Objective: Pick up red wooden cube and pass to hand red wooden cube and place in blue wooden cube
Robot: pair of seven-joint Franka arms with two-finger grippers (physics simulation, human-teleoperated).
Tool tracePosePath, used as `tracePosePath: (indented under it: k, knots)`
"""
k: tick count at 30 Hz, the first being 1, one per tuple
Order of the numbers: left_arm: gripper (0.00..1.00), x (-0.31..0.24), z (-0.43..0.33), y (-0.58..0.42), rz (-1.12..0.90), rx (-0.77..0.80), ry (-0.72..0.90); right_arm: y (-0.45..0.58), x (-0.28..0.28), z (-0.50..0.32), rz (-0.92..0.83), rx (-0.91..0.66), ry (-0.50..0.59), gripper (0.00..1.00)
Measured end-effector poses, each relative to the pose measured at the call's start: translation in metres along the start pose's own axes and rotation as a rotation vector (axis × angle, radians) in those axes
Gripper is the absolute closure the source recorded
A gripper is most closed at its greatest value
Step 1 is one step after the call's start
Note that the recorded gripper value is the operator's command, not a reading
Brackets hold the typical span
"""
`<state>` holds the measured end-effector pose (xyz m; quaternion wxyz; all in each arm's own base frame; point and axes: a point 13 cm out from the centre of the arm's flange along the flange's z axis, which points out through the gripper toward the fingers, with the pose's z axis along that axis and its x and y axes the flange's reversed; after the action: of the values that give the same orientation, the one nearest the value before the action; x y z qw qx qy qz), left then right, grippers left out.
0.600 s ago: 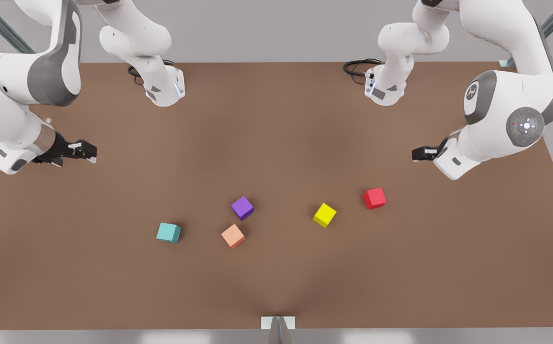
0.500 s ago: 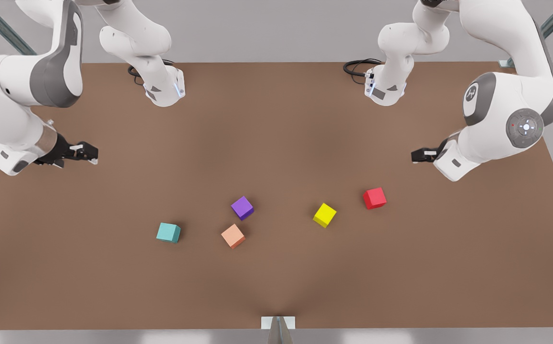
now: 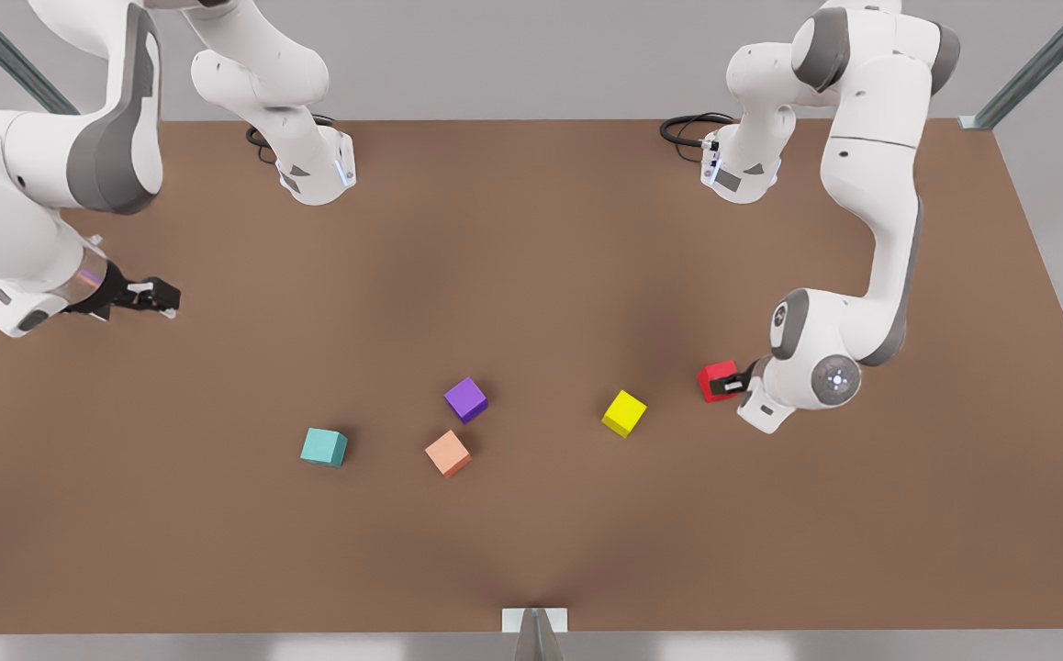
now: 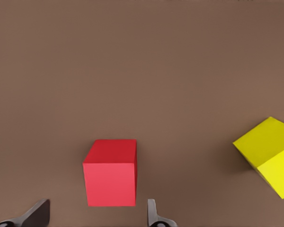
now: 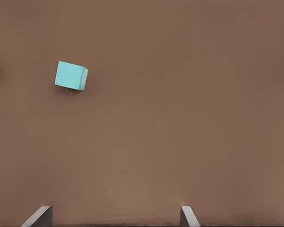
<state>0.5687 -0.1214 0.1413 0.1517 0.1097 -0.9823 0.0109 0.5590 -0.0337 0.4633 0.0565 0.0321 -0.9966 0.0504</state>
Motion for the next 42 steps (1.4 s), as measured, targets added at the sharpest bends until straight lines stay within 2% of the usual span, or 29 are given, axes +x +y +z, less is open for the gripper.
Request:
tracePosePath:
  k: [4,12,33,35,38,39,42]
  knots:
    - [0.00,-0.005,0.015,-0.001,-0.057,0.011,-0.030,-0.019,0.006,-0.006,0.041,0.011,0.012,0.00]
    - [0.00,0.001,0.050,-0.001,-0.121,0.007,-0.037,-0.017,-0.007,-0.003,0.084,-0.084,-0.004,0.00]
    - [0.00,-0.001,0.105,0.007,-0.022,0.008,-0.011,-0.023,-0.019,0.014,0.113,-0.097,0.007,0.00]
    - [0.24,0.000,0.106,0.007,-0.016,0.007,-0.011,-0.023,-0.020,0.016,0.114,-0.097,0.010,0.00]
    - [0.40,-0.002,0.097,0.007,-0.020,0.017,-0.024,-0.022,-0.020,0.017,0.114,-0.096,0.010,0.00]
    - [0.44,-0.004,0.090,0.006,-0.029,0.032,-0.031,-0.022,-0.020,0.017,0.115,-0.096,0.010,0.00]
    - [0.44,-0.010,0.073,-0.002,-0.038,0.061,-0.058,-0.023,-0.021,0.017,0.116,-0.096,0.010,0.00]
